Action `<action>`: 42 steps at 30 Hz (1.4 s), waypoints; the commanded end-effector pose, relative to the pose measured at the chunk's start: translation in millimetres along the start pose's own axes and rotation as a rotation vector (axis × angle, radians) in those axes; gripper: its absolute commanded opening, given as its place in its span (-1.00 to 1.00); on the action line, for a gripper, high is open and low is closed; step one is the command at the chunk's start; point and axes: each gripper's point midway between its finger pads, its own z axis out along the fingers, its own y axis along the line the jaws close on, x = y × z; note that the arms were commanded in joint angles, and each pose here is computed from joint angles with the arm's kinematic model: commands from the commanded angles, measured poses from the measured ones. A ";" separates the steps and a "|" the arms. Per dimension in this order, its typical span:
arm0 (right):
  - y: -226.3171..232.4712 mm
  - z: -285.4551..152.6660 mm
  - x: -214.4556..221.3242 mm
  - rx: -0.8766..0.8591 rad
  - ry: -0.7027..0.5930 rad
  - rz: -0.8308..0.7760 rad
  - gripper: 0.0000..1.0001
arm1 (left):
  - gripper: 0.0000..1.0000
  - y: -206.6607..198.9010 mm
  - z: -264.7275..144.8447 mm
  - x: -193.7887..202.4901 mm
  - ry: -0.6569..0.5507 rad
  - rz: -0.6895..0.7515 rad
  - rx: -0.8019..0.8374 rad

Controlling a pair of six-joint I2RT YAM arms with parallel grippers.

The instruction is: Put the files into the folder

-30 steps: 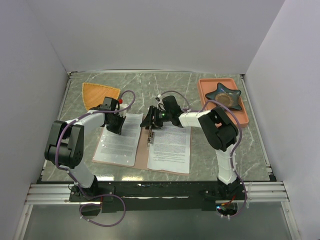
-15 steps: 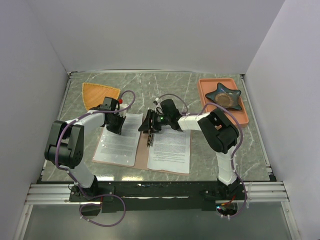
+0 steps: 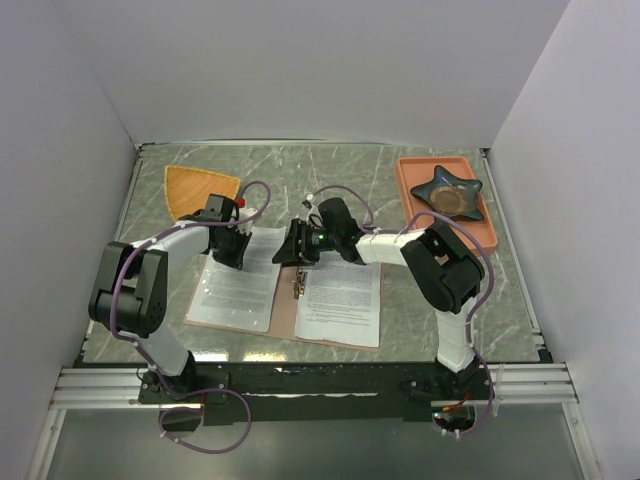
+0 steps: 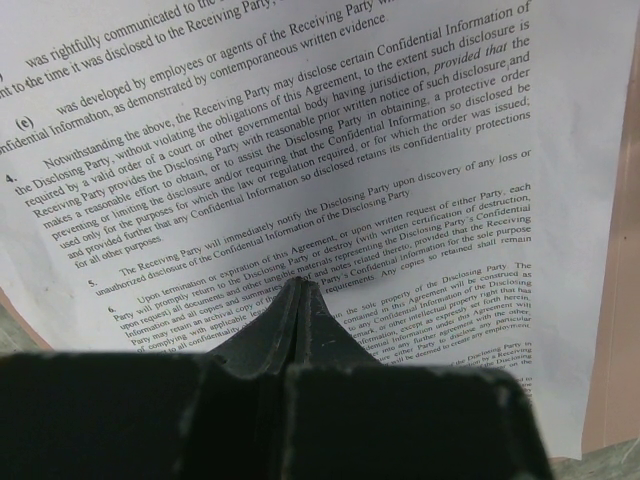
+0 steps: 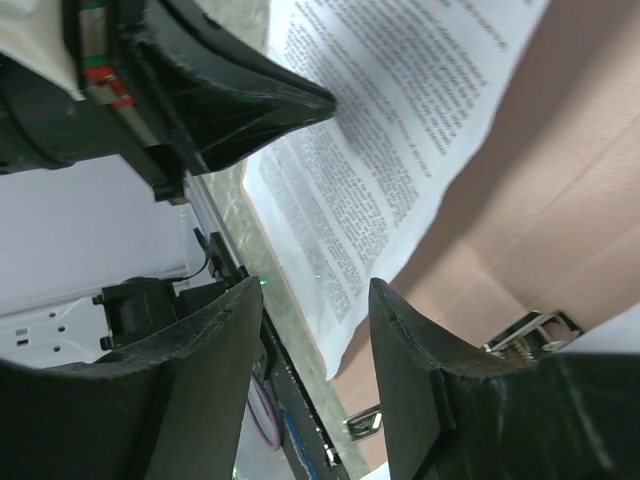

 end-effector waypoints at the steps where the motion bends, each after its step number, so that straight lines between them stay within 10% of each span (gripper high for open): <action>1: 30.1 -10.8 -7.8 -0.045 -0.036 -0.063 0.08 | -0.97 3.8 -5.7 7.4 0.023 0.014 -0.025; 12: 40.2 -37.6 -8.2 0.036 -0.136 -0.246 -0.13 | -0.74 -35.8 -75.6 -45.5 -0.127 0.002 0.083; 17: 35.6 -43.0 6.3 0.110 -0.193 -0.362 -0.24 | -0.11 -70.1 -76.2 -62.3 -0.160 0.025 0.110; 23: 26.6 -60.6 19.2 0.212 -0.304 -0.446 -1.00 | 0.11 -100.8 -40.1 -77.4 -0.132 0.022 0.131; 33: 32.7 -88.9 13.5 0.166 -0.545 -0.520 -1.00 | 0.94 -130.6 -15.9 -113.0 -0.188 0.023 0.123; 42: 34.7 -78.1 15.7 0.083 -0.575 -0.597 -1.00 | 0.93 -142.4 13.4 -114.6 -0.200 0.050 0.024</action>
